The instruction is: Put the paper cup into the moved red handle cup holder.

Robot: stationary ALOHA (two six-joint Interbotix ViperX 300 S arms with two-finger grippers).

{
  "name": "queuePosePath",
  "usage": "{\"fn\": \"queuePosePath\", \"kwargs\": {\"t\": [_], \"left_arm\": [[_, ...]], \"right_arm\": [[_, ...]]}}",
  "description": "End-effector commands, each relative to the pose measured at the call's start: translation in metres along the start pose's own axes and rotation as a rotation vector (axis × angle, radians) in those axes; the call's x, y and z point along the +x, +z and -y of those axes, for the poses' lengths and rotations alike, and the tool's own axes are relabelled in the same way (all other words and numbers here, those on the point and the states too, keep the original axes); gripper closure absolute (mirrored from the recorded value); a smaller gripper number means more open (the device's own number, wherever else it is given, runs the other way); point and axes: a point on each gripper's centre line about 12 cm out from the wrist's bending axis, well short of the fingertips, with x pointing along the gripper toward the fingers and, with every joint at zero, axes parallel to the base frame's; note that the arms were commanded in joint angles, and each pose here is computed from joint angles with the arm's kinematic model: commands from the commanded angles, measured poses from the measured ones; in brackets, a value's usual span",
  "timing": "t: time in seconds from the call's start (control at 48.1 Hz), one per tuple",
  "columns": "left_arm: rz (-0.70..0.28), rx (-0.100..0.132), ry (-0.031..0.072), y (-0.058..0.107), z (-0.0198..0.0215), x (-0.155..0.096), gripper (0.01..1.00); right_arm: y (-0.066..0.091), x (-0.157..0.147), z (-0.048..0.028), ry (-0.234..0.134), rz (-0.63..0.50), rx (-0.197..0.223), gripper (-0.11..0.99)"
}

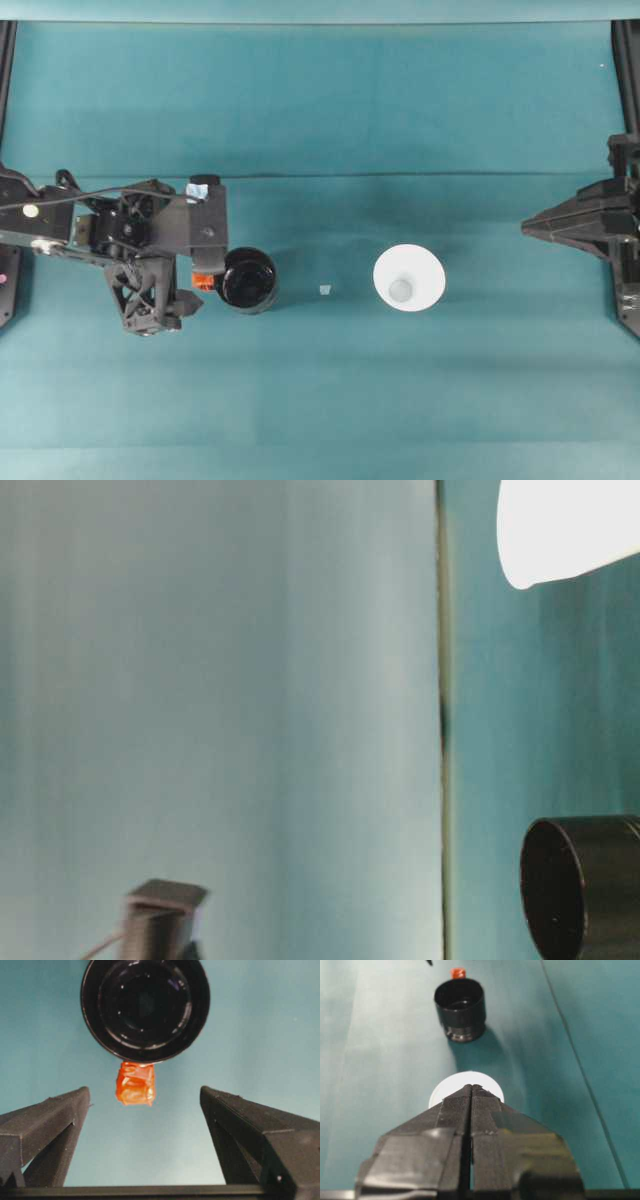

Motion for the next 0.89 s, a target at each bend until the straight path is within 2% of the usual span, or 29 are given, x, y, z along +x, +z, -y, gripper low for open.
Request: {"fn": "queuePosePath", "kwargs": {"t": [0.0,0.166,0.27,0.707,0.873], "left_arm": [[-0.004,-0.004,0.008,0.000,-0.0041,0.004,0.017],[-0.016,0.021,0.015,-0.003,-0.0081,0.012,0.017],[-0.005,0.025,0.017,-0.001,-0.0103,0.016,0.017],[-0.010,0.020,0.015,-0.004,-0.0106,0.047,0.019],[-0.023,0.021,0.016,-0.007,-0.0108,0.052,0.019]], "right_arm": [[0.010,-0.001,-0.0008,0.001,0.025,0.013,0.98],[0.010,-0.001,-0.0008,0.001,0.023,0.013,0.98],[0.009,0.000,-0.0006,0.000,0.019,0.013,0.98],[0.009,0.001,-0.0006,0.000,0.016,0.013,0.98],[0.009,0.001,-0.0006,0.000,0.016,0.015,0.98]]}}
